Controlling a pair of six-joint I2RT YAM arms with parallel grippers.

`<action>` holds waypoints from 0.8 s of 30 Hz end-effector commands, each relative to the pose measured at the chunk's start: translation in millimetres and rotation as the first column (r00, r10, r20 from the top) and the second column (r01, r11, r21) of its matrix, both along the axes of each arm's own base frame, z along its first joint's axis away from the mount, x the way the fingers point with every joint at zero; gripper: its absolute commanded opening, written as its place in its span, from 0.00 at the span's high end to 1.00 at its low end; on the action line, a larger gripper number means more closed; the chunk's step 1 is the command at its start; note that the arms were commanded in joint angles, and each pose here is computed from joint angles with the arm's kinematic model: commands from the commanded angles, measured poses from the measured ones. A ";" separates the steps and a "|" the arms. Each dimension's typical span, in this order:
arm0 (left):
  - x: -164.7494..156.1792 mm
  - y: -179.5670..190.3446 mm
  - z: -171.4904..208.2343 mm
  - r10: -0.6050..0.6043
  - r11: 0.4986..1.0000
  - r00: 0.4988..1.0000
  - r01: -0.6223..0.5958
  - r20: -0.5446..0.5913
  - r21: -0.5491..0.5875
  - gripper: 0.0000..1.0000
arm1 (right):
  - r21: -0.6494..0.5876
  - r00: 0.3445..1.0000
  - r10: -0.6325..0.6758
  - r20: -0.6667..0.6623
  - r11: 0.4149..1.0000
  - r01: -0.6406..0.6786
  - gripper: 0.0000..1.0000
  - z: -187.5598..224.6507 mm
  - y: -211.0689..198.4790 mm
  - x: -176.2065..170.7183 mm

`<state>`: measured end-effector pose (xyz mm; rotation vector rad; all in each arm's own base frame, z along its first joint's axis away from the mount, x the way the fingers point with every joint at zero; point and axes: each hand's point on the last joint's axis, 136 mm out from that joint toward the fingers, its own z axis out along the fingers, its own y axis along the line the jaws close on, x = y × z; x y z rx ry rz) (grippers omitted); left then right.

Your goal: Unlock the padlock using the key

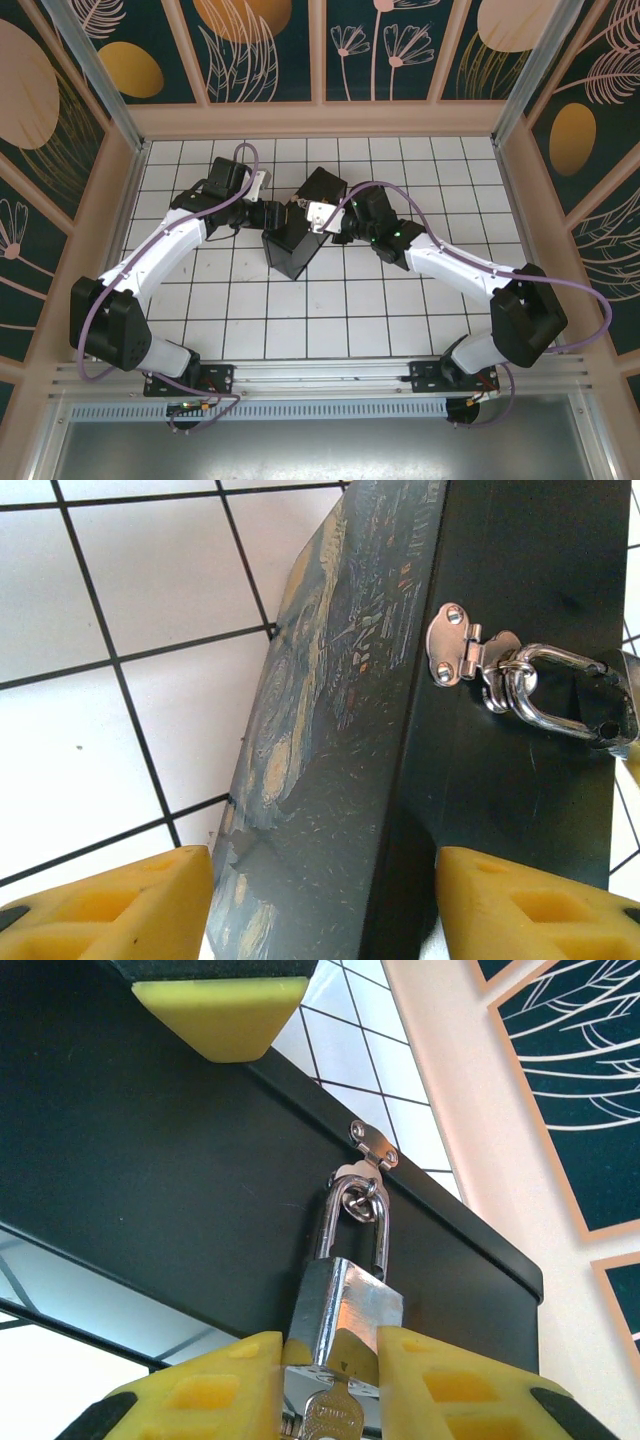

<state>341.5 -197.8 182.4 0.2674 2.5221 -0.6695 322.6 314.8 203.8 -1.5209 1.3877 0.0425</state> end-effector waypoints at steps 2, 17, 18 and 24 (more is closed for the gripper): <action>-2.8 4.4 1.0 -0.003 1.000 1.000 0.003 0.006 0.006 0.39 | 0.067 0.997 -0.039 -0.070 0.997 0.044 0.74 10.7 -0.5 9.7; -4.6 4.6 2.0 -0.004 1.000 1.000 0.004 0.010 0.000 0.39 | 0.204 0.931 -0.105 -0.349 0.961 0.185 0.78 16.3 -6.7 25.0; -4.3 4.8 1.9 -0.004 1.000 1.000 0.004 0.011 0.002 0.39 | 0.222 0.944 -0.097 -0.315 0.960 0.172 0.71 20.2 -7.0 22.8; 1.7 7.6 15.6 0.015 1.000 0.999 -0.016 0.051 0.012 0.39 | 0.339 0.939 -0.016 -0.344 0.930 0.140 0.57 51.2 0.4 26.3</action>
